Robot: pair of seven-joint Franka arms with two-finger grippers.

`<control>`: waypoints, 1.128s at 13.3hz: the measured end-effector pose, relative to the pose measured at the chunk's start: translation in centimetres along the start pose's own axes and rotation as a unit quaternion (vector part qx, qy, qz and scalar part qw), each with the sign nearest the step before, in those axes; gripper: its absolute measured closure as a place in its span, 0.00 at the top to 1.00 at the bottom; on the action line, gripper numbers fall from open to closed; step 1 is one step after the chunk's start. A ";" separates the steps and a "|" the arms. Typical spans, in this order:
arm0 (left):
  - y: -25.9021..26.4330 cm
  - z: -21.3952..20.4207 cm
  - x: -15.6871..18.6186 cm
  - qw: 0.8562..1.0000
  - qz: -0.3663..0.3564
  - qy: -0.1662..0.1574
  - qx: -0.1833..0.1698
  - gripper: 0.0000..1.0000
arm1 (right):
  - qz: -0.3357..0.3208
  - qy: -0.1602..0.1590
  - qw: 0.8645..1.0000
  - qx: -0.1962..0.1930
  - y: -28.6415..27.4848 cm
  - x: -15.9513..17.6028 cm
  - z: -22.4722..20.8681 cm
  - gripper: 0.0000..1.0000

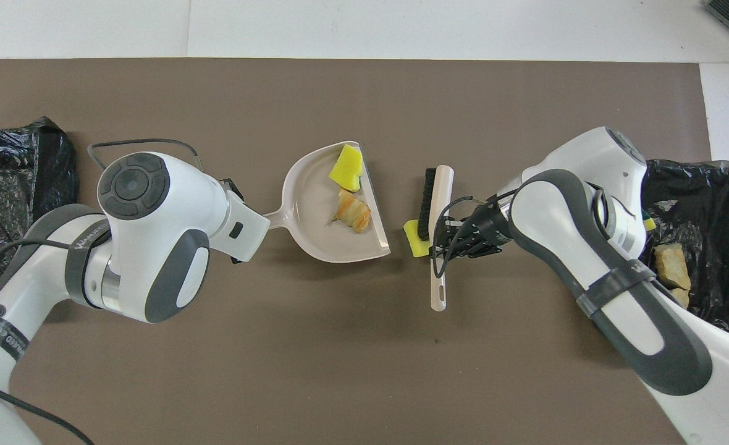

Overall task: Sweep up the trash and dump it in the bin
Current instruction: 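Sweep the green sponge into the dustpan with the right gripper's brush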

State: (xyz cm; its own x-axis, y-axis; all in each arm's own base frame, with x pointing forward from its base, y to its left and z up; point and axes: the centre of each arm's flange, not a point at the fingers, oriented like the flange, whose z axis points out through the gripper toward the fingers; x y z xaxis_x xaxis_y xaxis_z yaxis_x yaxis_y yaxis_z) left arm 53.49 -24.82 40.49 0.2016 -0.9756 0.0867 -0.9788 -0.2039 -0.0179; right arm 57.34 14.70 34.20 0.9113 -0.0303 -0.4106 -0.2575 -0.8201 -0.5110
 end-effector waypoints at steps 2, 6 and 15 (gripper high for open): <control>1.6 0.4 2.4 1.000 -0.006 0.005 0.004 0.31 | 0.005 -0.005 1.000 0.020 1.2 -0.2 -1.6 0.26; 2.5 0.5 3.9 1.000 -0.010 0.013 0.006 0.31 | -0.012 -0.014 1.000 -0.015 2.8 -1.2 0.2 0.26; 6.6 3.8 7.1 1.000 0.003 0.003 -0.024 0.31 | -0.020 -0.011 0.999 -0.031 4.2 -1.8 1.3 0.26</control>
State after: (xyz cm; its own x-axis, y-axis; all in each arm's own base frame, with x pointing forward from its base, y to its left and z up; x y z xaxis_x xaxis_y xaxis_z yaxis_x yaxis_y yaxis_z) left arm 48.63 -33.38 37.21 0.1950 -0.9764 0.0925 -0.9807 -0.1931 0.0292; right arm 54.20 12.04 31.76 0.9127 0.0159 -0.4083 -0.2001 -0.8538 -0.4805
